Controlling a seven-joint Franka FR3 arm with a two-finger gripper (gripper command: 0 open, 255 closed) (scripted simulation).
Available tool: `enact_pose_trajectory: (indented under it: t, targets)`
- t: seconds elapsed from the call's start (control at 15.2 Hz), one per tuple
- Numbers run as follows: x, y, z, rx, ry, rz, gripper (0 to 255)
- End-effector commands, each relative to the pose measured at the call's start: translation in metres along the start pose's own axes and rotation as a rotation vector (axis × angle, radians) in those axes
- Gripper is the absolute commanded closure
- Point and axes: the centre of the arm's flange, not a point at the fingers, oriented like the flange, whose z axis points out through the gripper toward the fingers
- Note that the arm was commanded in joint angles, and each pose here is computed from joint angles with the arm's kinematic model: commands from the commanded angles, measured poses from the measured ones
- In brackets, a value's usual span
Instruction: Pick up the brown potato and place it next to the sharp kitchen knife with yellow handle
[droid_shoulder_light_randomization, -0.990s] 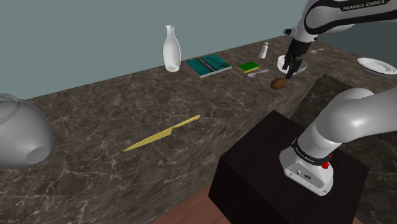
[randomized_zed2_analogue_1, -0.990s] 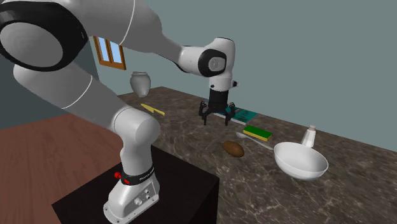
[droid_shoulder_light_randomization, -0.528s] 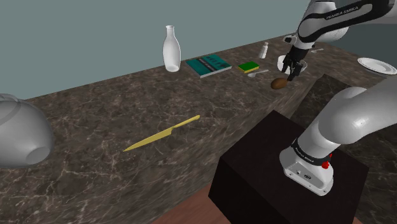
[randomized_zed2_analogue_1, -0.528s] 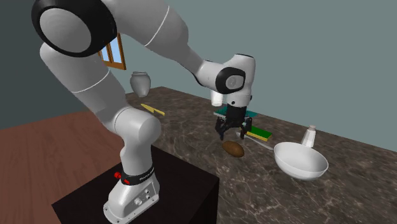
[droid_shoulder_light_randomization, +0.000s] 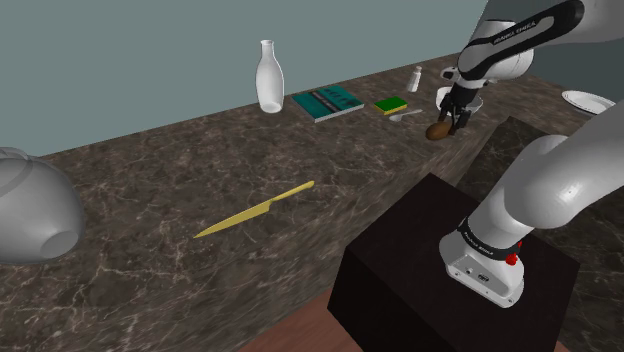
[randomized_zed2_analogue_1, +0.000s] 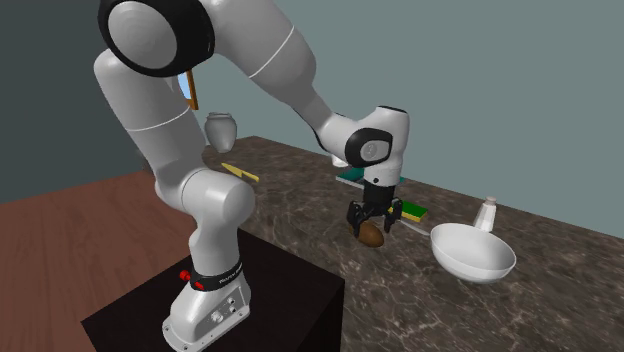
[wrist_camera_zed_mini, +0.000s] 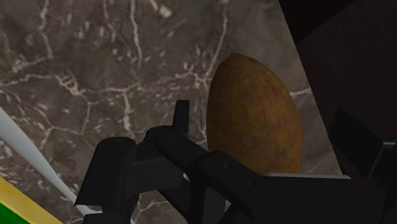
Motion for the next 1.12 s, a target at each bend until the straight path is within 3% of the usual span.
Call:
enact_pose_trajectory:
  t: [0.0,0.53,0.59,1.06]
  targets:
    - [0.0006,-0.0002,0.0137,-0.001,0.000,0.000,0]
    - [0.0006,-0.0002,0.0137,-0.001,0.000,0.000,0]
    - [0.0006,-0.0002,0.0137,-0.001,0.000,0.000,255]
    - [0.0006,-0.0002,0.0137,-0.001,0.000,0.000,255]
